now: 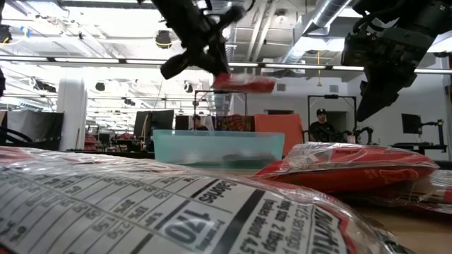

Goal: Sort popcorn bags into baskets
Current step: Put the red popcorn bag into the blue bin

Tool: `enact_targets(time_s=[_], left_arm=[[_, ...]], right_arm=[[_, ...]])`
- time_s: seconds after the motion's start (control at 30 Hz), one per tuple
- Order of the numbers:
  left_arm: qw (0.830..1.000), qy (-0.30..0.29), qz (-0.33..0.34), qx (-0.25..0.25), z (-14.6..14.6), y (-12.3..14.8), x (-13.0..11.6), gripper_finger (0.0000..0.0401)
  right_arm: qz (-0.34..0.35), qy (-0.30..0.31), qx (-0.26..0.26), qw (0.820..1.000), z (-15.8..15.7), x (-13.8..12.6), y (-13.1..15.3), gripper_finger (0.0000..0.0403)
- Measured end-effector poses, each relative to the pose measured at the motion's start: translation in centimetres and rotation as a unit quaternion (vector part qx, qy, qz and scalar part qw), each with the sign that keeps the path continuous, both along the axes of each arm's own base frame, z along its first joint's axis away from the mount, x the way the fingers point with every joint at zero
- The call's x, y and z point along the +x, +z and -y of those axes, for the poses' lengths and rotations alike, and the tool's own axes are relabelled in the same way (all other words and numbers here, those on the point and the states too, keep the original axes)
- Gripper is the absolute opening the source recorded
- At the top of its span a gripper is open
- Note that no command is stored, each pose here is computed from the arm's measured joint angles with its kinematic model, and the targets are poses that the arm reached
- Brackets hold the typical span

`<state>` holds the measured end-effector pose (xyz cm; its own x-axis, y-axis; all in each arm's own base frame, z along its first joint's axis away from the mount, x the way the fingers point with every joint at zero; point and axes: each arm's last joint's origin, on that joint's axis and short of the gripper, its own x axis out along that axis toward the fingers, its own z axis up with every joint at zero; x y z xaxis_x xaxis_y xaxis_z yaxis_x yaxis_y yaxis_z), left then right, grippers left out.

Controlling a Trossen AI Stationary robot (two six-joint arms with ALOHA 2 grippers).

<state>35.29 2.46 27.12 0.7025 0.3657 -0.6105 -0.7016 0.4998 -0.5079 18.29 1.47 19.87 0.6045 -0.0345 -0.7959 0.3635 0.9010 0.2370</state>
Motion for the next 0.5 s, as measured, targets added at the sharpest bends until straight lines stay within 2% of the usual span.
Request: enact_targets(time_s=[0.23, 0.37, 0.5], left_arm=[[0.995, 0.099, -0.007, -0.022, -4.3, -2.0, 0.4, 0.0000], [0.995, 0.097, 0.010, -0.035, -5.2, -2.7, 1.2, 0.0000], [0.994, 0.097, -0.008, -0.046, -5.2, -4.3, 1.8, 0.0000]], right_arm=[[0.002, -0.012, -0.016, 1.000, 0.1, 0.0, 0.0, 0.0118], [0.002, -0.012, -0.017, 1.000, 0.1, 0.0, 0.0, 0.0118], [0.002, -0.012, -0.017, 1.000, 0.1, 0.0, 0.0, 0.0118]])
